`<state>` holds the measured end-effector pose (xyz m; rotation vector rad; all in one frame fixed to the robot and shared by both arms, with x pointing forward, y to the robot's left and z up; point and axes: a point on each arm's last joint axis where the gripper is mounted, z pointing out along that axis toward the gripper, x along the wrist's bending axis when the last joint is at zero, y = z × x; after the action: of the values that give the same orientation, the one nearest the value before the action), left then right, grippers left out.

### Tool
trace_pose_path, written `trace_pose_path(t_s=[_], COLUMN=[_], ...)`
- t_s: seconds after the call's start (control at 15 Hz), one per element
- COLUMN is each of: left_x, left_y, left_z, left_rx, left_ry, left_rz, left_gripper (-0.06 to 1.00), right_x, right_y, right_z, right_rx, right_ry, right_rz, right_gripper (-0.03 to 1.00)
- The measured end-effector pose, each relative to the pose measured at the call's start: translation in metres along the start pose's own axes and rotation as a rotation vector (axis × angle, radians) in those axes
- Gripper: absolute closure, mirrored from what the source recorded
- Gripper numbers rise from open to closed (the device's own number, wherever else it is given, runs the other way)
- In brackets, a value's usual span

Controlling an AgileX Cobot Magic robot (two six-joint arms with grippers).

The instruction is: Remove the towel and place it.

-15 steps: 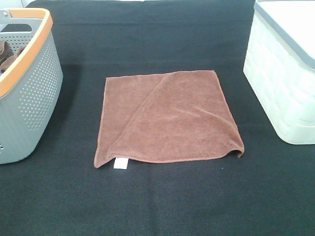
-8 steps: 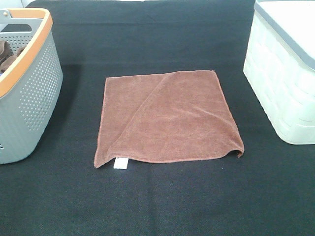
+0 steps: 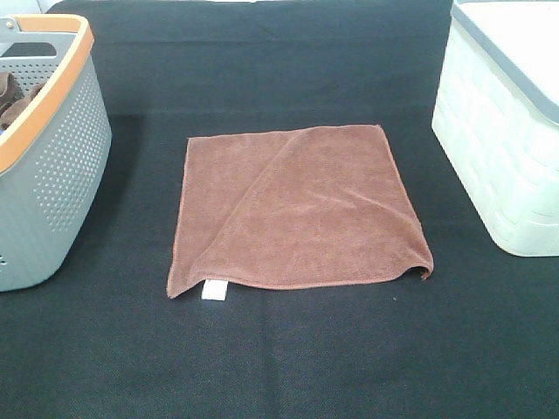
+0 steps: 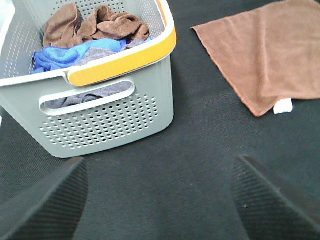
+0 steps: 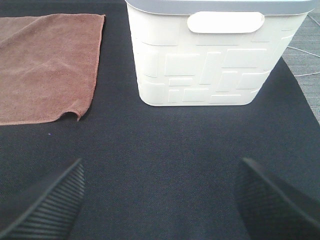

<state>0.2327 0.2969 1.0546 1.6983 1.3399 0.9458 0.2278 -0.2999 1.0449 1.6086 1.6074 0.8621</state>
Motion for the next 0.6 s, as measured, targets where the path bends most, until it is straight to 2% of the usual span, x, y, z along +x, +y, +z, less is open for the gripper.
trace_pose_path(t_s=[0.13,0.6], left_x=[-0.0001,-0.0001], left_y=[-0.0008,-0.0008], left_z=[0.0007,0.0007], left_rx=[0.005,0.005], left_ry=[-0.001,-0.001], left_rz=[0.027,0.03], left_gripper=[0.19,0.19], right_x=[0.0,0.0], right_y=[0.0,0.0], right_z=[0.0,0.0], right_rx=[0.0,0.0], right_ry=[0.0,0.0], right_rz=[0.0,0.0], right_gripper=[0.19,0.19])
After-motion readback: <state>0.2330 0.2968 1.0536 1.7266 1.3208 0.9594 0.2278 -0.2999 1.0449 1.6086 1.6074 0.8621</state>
